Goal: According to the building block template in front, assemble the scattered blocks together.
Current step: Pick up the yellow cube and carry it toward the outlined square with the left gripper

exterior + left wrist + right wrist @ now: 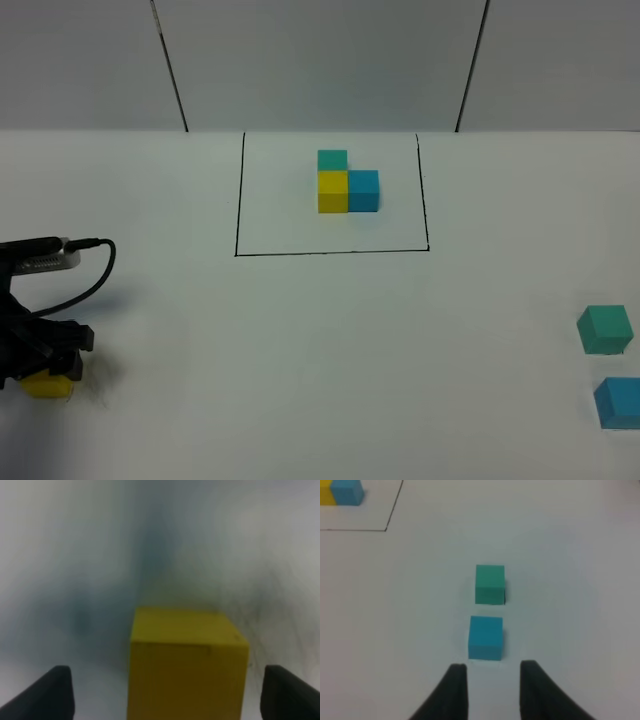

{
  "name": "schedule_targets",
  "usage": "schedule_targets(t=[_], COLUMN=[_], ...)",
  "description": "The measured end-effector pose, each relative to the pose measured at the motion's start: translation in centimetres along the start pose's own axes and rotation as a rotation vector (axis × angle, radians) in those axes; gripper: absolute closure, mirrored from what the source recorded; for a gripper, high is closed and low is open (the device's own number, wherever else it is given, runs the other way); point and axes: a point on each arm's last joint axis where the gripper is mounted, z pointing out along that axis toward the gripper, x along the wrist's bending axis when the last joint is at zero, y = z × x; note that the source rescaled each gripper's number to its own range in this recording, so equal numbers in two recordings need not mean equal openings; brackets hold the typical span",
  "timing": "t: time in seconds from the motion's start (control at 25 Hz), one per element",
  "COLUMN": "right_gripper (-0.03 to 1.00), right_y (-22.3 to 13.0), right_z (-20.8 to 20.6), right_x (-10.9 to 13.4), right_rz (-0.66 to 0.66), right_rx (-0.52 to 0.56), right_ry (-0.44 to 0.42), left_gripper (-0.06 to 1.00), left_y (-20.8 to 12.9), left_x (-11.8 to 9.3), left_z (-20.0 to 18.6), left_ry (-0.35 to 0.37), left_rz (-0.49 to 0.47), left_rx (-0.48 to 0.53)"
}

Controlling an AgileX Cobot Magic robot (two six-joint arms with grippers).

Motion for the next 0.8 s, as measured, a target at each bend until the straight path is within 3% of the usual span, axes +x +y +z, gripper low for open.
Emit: schedule_targets(t=[0.44,0.56,0.72,0.8], right_gripper=[0.97,0.97,0.97,0.97], right_y=[0.0,0.0,0.0,0.0], right_z=[0.0,0.0,0.0,0.0], right_x=[0.0,0.0,0.0,0.0], right_rz=[0.000,0.000,0.000,0.000], right_rx=[0.000,0.000,0.000,0.000], right_ry=[0.000,0.000,0.000,0.000], left_gripper=[0.33,0.49,0.93,0.94], left_y=[0.1,0.1,0.2,0.2], left_x=[0.0,0.0,0.0,0.0], left_z=[1.3,1.3,1.3,1.3], left_ry=[0.001,0.001,0.001,0.001], left_rz=[0.001,0.001,0.000,0.000], left_rx=[0.013,0.013,0.011,0.008])
